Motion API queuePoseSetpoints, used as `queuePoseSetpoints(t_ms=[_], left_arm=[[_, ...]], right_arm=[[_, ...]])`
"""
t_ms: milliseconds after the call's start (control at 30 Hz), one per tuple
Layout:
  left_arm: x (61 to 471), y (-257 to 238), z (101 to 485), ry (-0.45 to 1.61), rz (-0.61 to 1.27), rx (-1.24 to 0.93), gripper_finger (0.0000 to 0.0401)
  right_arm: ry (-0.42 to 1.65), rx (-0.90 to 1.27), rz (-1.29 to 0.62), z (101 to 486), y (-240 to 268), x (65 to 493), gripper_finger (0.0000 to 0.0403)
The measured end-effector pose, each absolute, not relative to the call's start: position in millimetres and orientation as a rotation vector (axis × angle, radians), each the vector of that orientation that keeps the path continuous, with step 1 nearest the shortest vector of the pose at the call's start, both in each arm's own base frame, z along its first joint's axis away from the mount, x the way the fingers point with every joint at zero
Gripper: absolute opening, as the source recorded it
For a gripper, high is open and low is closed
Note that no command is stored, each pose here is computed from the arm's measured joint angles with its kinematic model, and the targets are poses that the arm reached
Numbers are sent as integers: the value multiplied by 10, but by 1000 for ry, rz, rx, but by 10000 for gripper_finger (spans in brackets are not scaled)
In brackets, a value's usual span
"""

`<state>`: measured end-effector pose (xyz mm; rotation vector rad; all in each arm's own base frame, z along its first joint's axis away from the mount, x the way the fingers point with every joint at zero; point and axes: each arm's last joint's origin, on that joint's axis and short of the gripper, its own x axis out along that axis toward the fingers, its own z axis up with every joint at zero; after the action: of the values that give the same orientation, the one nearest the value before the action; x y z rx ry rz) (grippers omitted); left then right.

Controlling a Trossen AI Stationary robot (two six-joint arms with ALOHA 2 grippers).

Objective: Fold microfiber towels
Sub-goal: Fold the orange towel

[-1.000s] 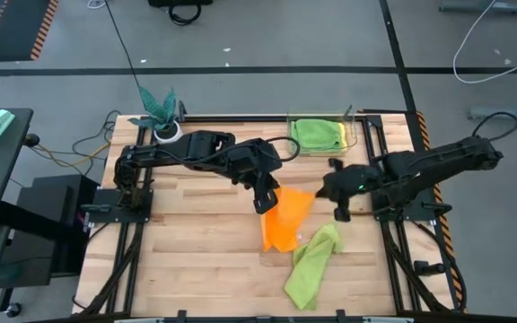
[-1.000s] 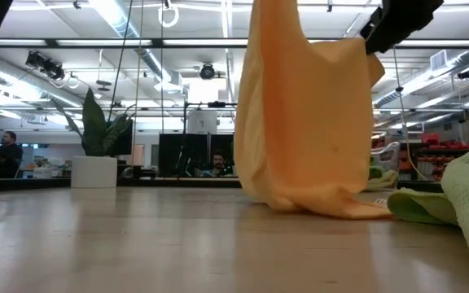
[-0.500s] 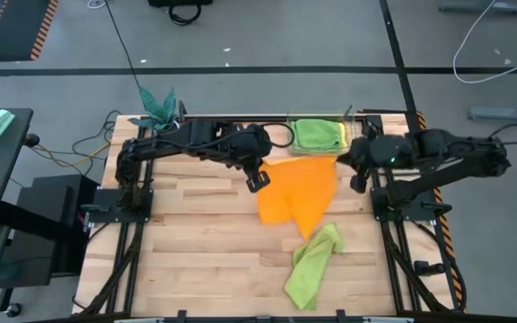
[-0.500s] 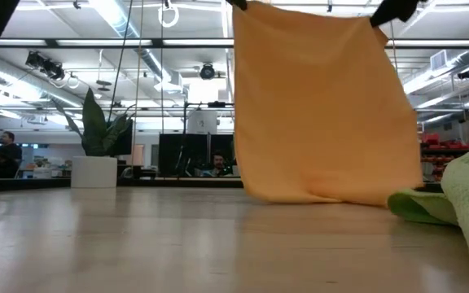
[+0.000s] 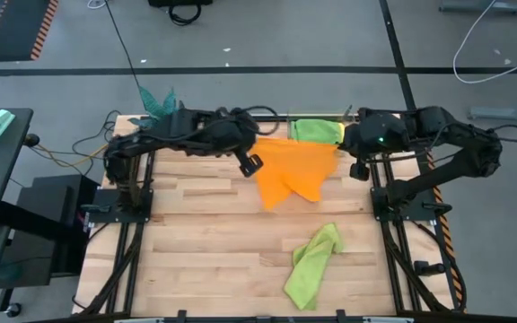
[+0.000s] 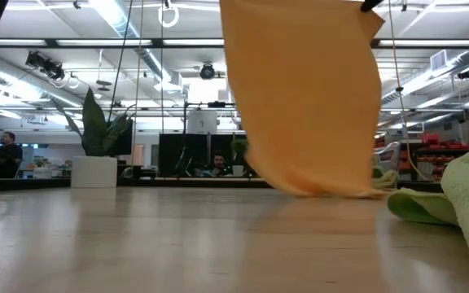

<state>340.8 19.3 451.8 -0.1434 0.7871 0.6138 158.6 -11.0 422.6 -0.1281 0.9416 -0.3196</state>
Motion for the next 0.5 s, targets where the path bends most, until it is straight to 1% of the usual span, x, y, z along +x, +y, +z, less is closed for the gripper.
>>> queuePoseSetpoints(t_ms=[167, 267, 367, 500], left_arm=[[3215, 180, 4673, 733, 627, -199, 5], [3159, 149, 4701, 736, 599, -242, 5], [3136, 137, 4656, 804, 562, -256, 5], [3129, 115, 4532, 916, 612, -230, 5]], right_arm=[[1023, -148, -301, 4344, -109, 1664, 0], [1060, -154, -276, 4394, -105, 1757, 0], [1088, -167, -264, 4424, -106, 1905, 0], [1104, -189, -230, 4427, -104, 2099, 0]])
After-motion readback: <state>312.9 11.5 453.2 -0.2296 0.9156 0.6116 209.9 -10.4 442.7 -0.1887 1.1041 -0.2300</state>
